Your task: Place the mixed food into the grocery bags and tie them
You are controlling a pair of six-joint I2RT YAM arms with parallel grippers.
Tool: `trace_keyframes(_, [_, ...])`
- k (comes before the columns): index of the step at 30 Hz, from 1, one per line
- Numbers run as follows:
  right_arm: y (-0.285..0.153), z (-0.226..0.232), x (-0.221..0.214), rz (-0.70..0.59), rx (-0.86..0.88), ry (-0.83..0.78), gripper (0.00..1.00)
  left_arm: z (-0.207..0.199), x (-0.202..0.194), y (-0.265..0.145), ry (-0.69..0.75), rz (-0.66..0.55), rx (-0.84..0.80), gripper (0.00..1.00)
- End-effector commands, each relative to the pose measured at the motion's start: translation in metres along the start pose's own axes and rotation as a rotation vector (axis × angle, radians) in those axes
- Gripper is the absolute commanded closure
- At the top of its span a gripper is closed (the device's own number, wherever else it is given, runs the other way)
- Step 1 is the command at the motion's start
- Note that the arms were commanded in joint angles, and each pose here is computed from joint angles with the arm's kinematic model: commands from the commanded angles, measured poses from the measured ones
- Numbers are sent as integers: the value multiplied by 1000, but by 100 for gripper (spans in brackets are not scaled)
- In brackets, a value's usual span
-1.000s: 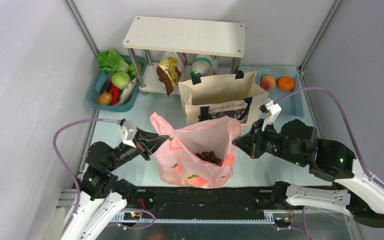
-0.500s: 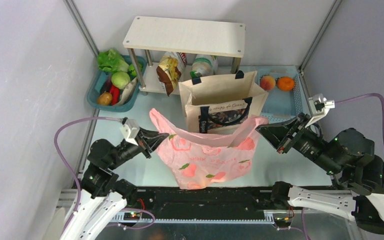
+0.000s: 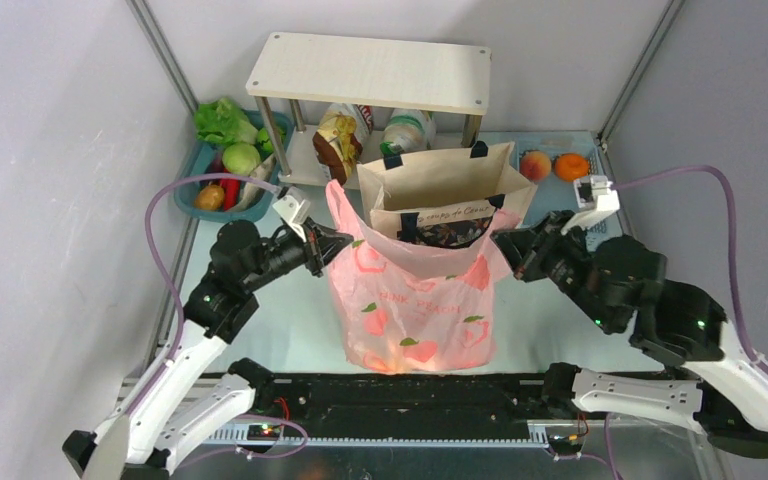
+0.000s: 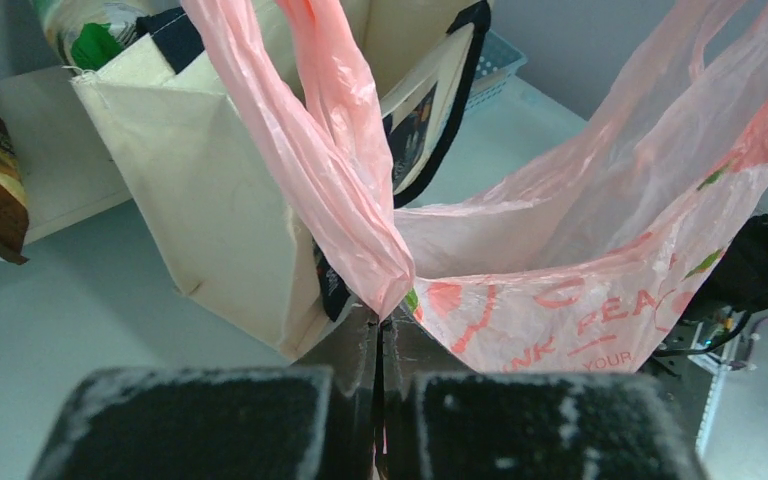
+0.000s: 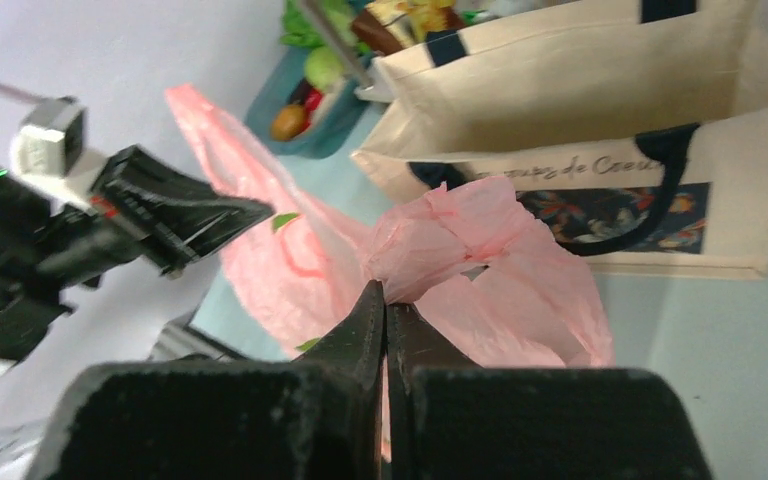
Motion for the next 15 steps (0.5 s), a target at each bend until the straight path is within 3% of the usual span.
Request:
trace_keyframes(1, [23, -4, 16, -166, -135, -21, 100, 11, 11, 2, 93, -35, 57, 100])
trace_keyframes(10, [37, -8, 26, -183, -134, -94, 97, 11, -7, -7, 150, -50, 85, 100])
trace_keyframes(12, [34, -9, 26, -171, -116, -114, 80, 11, -9, -9, 157, -49, 98, 100])
trace_keyframes(13, [30, -7, 24, -141, -71, -126, 52, 11, -9, -10, 160, -50, 101, 100])
trace_keyframes(15, [22, -6, 19, -77, -4, -174, 17, 11, -9, -10, 160, -50, 102, 100])
Point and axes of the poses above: each gripper's point midway between its finger pads, its own y axis out along the fingers, its own z axis along the line the jaws close on, x = y × z, the point moved 8 cm from there along -y, back along the fingers, and after that the axes turned 12 degrees about y, right-handed, at the moved point
